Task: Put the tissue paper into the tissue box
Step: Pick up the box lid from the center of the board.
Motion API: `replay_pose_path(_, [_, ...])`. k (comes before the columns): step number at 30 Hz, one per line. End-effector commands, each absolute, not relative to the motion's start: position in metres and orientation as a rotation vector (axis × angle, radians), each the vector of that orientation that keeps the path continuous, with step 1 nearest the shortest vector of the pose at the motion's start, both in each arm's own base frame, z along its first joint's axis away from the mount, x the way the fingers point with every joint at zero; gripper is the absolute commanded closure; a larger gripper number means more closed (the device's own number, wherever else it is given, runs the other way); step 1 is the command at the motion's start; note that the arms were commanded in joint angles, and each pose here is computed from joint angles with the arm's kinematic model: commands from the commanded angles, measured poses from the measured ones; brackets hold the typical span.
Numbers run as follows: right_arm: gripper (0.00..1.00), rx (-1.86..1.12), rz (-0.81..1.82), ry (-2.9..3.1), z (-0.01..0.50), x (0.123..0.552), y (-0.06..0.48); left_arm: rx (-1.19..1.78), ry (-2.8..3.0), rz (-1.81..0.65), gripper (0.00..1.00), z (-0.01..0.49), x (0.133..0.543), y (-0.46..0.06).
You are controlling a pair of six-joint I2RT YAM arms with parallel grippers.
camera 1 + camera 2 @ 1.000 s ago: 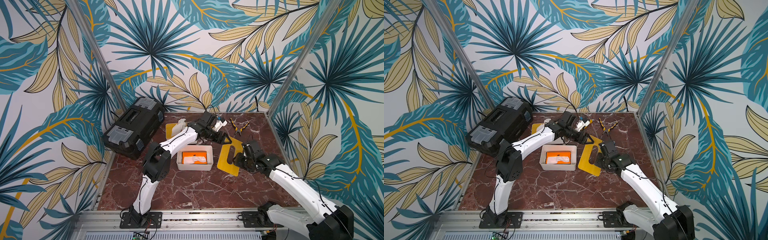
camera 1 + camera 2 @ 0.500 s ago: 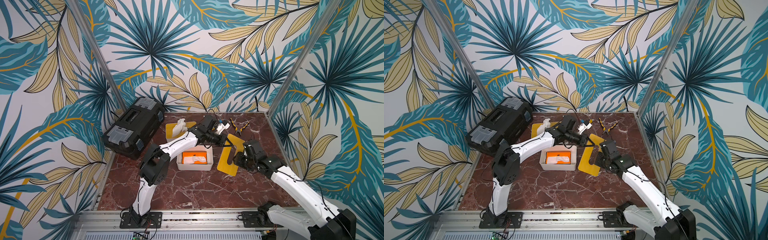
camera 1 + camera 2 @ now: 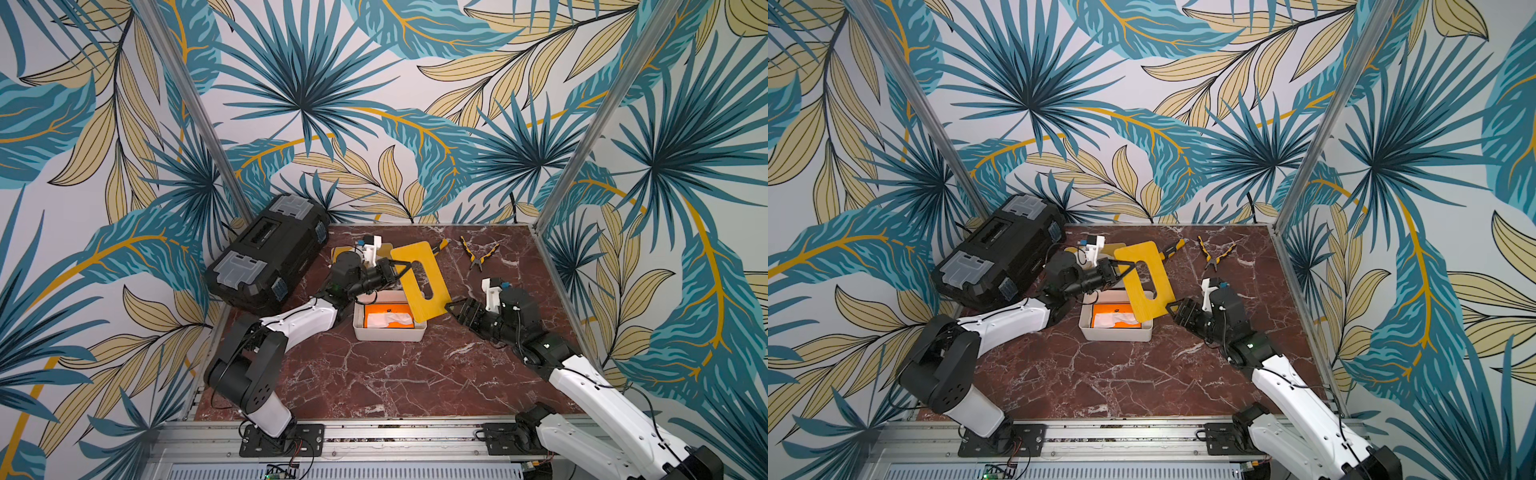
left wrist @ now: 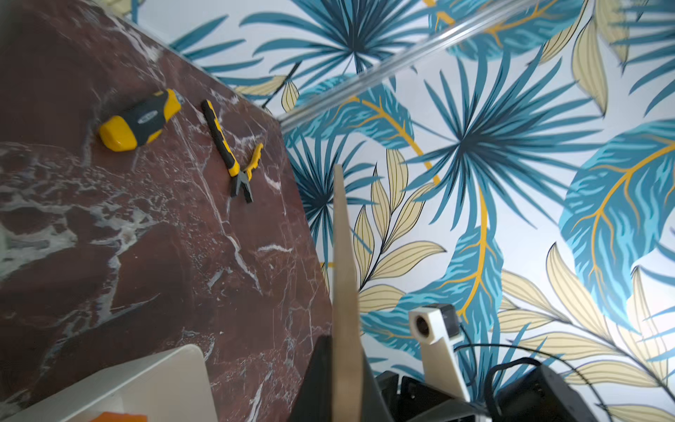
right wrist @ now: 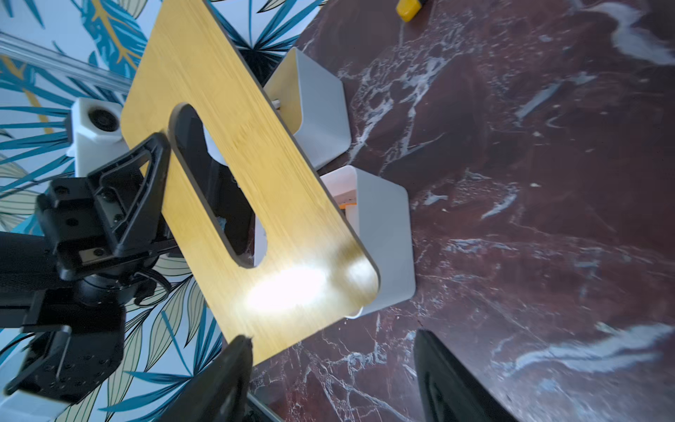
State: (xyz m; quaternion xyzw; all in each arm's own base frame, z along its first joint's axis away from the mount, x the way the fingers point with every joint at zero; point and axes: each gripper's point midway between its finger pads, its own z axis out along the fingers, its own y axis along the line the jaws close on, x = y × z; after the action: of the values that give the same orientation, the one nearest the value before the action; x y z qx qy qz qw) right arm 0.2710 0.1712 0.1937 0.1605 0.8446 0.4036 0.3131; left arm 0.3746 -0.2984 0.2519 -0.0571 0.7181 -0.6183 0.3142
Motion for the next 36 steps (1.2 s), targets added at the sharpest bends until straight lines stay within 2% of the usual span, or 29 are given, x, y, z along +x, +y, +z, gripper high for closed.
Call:
replay_pose_path(1, [0.21, 0.335, 1.342, 2.005, 0.235, 0.278, 0.205, -0.285, 1.629, -1.700, 1.00, 0.293, 0.369, -0.270])
replay_pose_path(7, [0.19, 0.291, 1.392, 1.857, 0.254, 0.281, 0.232, -0.434, 1.499, -1.678, 1.00, 0.298, 0.352, -0.232])
replay_pose_path(12, [0.26, 0.321, 1.491, 1.784, 0.263, 0.289, 0.249, -0.479, 1.456, -1.646, 1.00, 0.303, 0.339, -0.213])
replay_pose_path(21, [0.54, 0.301, 1.686, 1.688, 0.276, 0.290, 0.279, -0.505, 1.446, -1.592, 1.00, 0.307, 0.324, -0.196])
replay_pose_path(27, [0.82, 0.291, 1.692, 1.730, 0.280, 0.289, 0.288, -0.517, 1.472, -1.527, 0.99, 0.299, 0.321, -0.189])
replay_pose_path(31, [1.00, 0.261, 1.628, 1.795, 0.282, 0.287, 0.288, -0.486, 1.503, -1.437, 0.78, 0.293, 0.320, -0.185])
replay_pose_path(36, [1.00, 0.173, 1.401, 1.964, 0.277, 0.282, 0.269, -0.382, 1.609, -1.223, 0.44, 0.286, 0.317, -0.176])
